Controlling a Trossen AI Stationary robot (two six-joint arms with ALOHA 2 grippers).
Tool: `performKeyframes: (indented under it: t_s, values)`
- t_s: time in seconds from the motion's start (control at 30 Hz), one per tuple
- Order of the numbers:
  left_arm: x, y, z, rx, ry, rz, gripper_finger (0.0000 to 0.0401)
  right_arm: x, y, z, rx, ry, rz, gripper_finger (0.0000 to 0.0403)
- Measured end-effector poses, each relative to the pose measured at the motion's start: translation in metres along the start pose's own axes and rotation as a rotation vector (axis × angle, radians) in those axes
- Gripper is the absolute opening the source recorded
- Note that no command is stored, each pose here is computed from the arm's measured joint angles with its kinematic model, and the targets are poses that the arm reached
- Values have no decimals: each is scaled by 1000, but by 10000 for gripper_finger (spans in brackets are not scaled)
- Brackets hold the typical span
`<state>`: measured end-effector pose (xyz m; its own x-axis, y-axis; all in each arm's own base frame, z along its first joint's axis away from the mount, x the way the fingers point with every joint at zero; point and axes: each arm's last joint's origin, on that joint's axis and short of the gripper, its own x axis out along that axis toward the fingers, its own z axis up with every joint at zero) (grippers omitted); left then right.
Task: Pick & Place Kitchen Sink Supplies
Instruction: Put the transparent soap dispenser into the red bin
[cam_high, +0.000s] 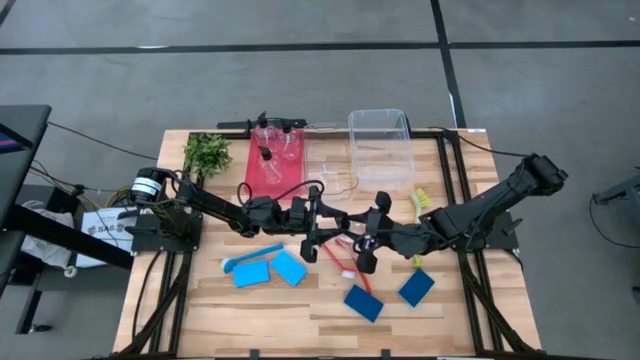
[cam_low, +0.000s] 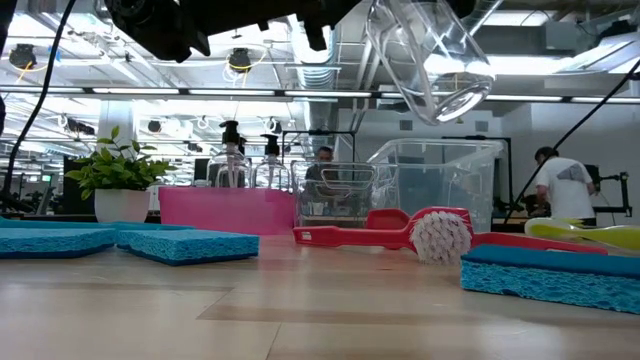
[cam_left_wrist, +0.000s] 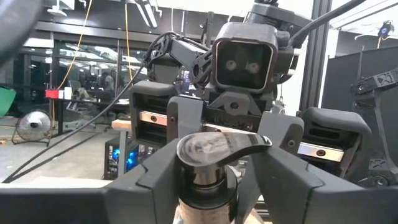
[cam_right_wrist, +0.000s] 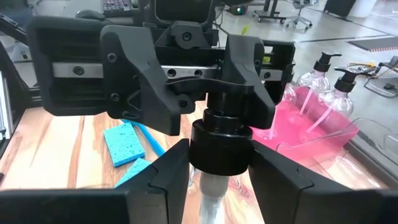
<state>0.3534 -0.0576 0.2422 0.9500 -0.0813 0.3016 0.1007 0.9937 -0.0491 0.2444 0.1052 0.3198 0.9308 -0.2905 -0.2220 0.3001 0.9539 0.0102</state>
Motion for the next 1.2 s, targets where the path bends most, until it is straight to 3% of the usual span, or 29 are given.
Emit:
performKeyframes:
  t_s: [0.5, 0.87, 1.2]
  values:
    - [0, 0, 0, -1, 3, 4, 183, 0, 0, 0, -1, 1, 3, 179]
    - [0, 1, -1, 1, 13, 8, 184, 0, 0, -1, -47, 7, 4, 238]
    - [0, 1, -3, 3, 33, 8, 184, -7, -7, -1, -118, 25, -58, 228]
